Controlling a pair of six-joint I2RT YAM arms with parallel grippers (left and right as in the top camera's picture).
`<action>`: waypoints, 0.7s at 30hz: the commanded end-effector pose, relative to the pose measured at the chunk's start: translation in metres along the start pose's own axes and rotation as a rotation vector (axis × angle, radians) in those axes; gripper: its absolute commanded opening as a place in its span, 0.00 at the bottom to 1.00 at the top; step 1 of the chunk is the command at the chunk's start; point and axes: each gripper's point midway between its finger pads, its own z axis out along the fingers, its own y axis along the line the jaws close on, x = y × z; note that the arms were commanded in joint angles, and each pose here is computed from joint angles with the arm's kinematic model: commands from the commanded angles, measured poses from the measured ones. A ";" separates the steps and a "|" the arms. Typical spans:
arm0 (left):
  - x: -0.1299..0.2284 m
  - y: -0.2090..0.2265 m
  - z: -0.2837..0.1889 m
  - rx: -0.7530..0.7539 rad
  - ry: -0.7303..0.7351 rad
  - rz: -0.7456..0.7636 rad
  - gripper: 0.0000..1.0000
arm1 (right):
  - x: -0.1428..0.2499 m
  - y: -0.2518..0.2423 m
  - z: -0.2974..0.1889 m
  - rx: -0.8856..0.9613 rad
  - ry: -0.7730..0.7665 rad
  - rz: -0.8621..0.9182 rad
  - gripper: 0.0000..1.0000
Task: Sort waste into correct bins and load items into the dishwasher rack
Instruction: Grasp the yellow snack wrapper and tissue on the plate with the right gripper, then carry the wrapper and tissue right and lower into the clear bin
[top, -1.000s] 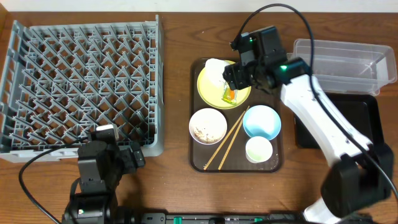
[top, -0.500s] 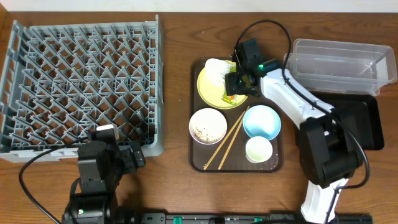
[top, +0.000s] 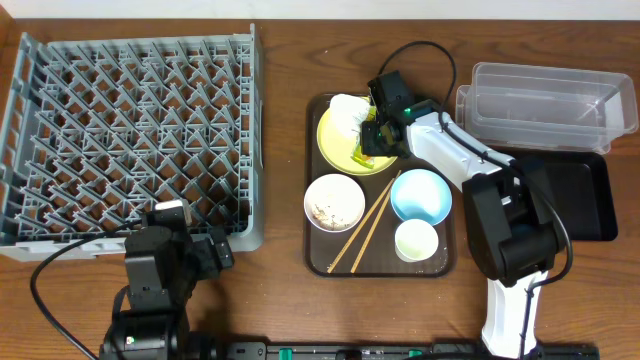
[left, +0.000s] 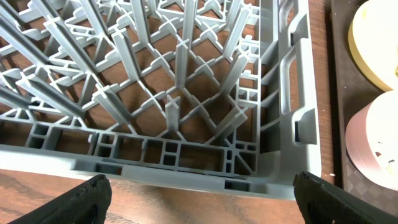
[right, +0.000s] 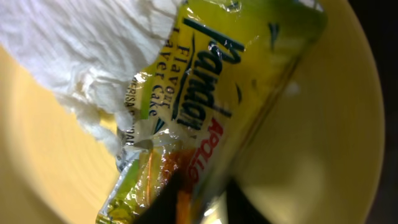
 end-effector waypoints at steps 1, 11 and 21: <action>-0.006 -0.003 -0.004 0.011 -0.018 0.012 0.96 | 0.003 0.006 0.007 -0.002 0.010 0.012 0.01; -0.006 -0.003 -0.004 0.012 -0.018 0.012 0.96 | -0.047 -0.001 -0.083 -0.042 -0.179 -0.032 0.01; -0.007 -0.003 -0.004 0.012 -0.021 0.013 0.96 | -0.091 -0.110 -0.207 0.249 -0.465 0.099 0.01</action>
